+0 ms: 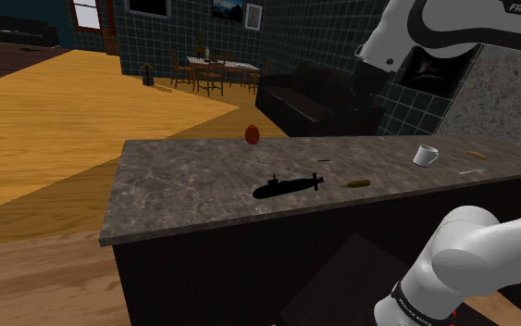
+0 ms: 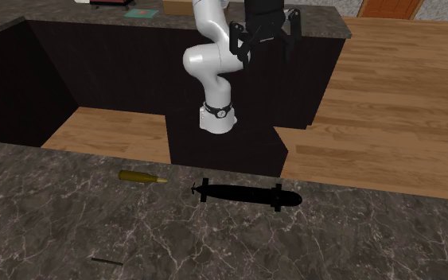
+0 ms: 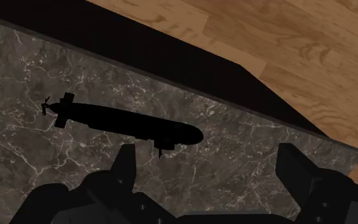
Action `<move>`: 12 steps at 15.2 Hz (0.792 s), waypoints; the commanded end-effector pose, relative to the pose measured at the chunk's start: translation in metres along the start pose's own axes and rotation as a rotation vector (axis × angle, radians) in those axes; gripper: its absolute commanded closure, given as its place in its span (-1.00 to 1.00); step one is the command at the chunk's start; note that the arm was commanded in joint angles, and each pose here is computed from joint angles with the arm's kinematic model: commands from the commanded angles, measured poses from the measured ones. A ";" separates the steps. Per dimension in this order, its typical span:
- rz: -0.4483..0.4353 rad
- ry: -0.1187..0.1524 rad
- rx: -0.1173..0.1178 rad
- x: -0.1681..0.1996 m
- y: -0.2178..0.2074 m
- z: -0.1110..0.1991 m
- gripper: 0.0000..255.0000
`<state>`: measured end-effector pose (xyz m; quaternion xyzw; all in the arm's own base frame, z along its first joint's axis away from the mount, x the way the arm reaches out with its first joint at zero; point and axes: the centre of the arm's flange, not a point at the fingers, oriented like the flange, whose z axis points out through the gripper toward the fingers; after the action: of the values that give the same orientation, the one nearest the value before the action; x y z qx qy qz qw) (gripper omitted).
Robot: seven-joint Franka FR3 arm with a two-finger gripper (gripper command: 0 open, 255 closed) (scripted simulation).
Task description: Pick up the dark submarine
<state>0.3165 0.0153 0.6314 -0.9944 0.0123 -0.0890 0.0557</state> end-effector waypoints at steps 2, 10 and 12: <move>-0.051 -0.012 0.007 0.005 0.008 0.011 -1.00; -0.457 -0.111 0.067 0.051 0.063 0.100 -1.00; -0.558 -0.136 0.082 0.064 0.073 0.124 -1.00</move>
<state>0.3939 -0.0423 0.5256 -0.9675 -0.2401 -0.0394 0.0692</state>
